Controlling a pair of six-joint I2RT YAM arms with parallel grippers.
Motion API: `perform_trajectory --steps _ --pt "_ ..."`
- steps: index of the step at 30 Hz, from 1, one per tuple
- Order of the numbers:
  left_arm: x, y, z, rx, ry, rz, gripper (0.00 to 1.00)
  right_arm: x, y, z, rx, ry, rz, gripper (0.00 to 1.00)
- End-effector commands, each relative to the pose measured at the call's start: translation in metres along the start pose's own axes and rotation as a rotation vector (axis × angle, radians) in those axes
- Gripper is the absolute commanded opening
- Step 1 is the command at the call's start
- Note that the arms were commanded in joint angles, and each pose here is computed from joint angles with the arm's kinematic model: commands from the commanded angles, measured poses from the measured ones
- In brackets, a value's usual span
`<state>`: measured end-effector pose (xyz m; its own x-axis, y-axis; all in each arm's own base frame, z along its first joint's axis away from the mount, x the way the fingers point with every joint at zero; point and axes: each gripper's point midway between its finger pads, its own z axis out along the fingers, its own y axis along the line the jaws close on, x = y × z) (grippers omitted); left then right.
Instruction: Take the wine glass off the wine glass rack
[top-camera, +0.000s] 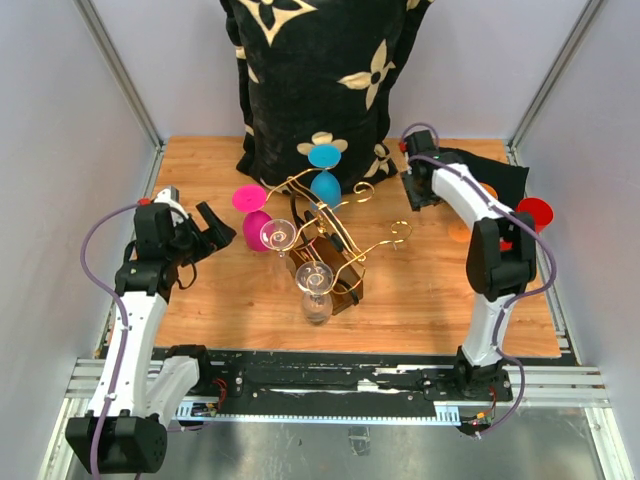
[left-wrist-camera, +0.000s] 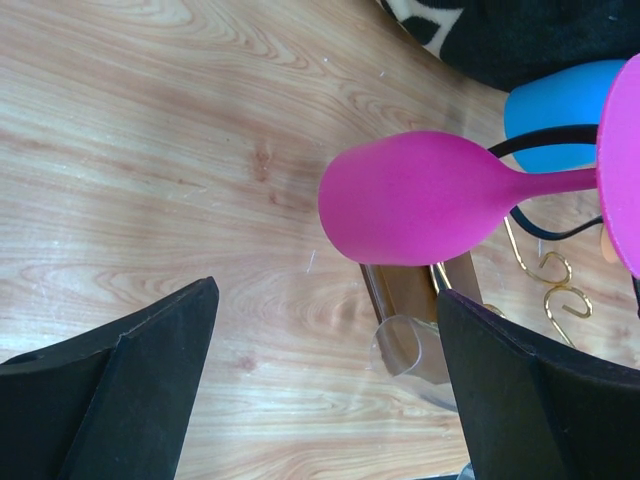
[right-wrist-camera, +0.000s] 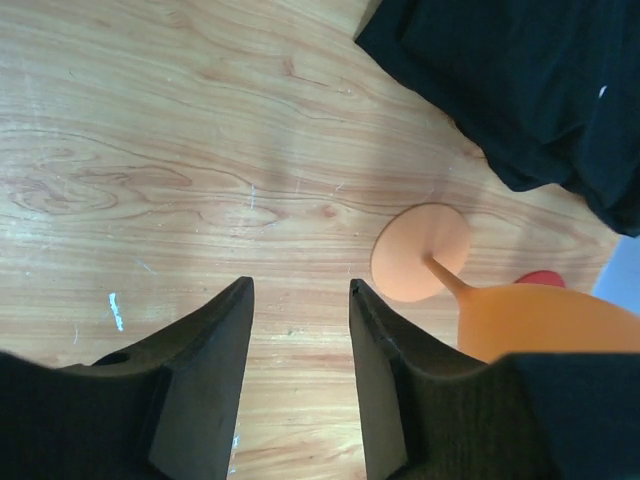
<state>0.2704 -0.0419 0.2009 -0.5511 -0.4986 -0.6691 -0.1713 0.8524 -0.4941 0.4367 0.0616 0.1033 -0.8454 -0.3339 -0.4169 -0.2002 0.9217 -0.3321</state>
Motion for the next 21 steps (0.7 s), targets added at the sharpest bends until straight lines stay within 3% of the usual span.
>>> perform_trajectory --steps 1,4,7,11,15,21 --pt "-0.018 -0.008 -0.006 0.007 -0.045 -0.002 0.96 -0.002 -0.002 -0.023 -0.214 0.006 0.17 0.45" --pt "-0.023 -0.009 -0.006 0.003 -0.053 -0.002 0.96 -0.031 0.003 -0.054 -0.423 -0.102 0.258 0.5" --pt "-0.025 -0.011 -0.007 0.004 -0.058 -0.004 0.96 -0.069 0.014 -0.102 -0.669 -0.264 0.328 0.64" --pt "-0.029 -0.013 -0.008 0.004 -0.068 -0.007 0.96 -0.108 0.029 -0.165 -0.896 -0.416 0.344 0.68" --pt "-0.033 -0.016 -0.007 0.016 -0.074 -0.012 0.95 -0.131 0.049 -0.21 -1.086 -0.44 0.357 0.67" --pt "-0.031 -0.02 -0.006 0.038 -0.065 -0.027 0.94 -0.154 0.078 -0.229 -1.255 -0.434 0.361 0.66"
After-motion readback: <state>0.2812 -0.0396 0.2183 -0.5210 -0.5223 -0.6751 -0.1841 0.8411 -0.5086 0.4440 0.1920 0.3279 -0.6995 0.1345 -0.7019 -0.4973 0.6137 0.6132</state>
